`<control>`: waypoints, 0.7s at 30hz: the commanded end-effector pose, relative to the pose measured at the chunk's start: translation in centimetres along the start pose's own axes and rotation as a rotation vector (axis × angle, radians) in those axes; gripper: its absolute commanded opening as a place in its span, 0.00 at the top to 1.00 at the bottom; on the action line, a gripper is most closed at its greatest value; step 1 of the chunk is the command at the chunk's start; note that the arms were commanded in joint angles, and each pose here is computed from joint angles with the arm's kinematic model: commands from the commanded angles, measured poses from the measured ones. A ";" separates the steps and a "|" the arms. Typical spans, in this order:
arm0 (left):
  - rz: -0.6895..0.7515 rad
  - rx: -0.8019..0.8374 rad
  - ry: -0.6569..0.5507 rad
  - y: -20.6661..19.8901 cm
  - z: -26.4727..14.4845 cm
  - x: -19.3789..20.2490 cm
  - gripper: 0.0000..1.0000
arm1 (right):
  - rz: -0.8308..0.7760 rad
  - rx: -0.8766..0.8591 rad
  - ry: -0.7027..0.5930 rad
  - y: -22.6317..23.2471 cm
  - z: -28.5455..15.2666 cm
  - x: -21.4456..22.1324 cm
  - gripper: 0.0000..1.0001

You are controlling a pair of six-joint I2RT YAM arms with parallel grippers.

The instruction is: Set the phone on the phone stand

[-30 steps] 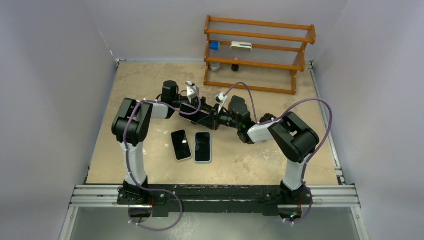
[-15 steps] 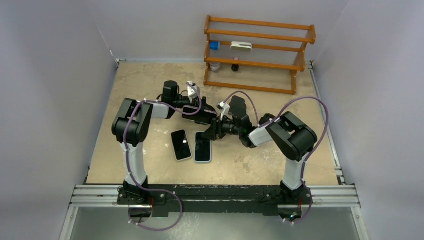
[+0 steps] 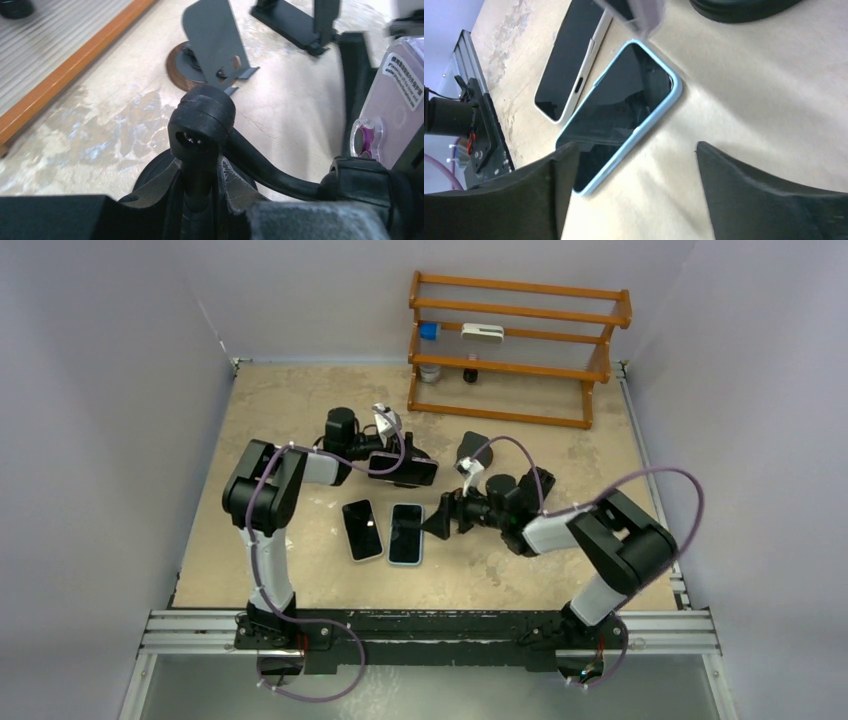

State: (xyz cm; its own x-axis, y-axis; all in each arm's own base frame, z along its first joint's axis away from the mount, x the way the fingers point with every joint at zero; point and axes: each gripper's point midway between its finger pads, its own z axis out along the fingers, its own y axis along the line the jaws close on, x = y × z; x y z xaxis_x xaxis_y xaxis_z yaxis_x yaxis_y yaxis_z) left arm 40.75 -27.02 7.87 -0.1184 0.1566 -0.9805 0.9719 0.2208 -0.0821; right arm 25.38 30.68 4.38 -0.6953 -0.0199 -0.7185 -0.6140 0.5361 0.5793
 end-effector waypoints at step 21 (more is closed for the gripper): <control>0.164 -0.941 -0.197 -0.2 -2.9 -2.1 1.00 | 1.010 -0.004 -0.417 4.7 -6.6 -9.8 0.04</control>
State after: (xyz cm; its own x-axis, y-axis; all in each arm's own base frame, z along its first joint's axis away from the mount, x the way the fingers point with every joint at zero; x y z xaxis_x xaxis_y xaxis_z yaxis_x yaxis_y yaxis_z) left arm 38.50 -27.13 8.95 0.0648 0.0969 -0.9932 0.5453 0.8301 0.1166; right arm 25.69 27.57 17.31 -0.7207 0.6487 -0.2446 -0.1068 0.2448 0.9637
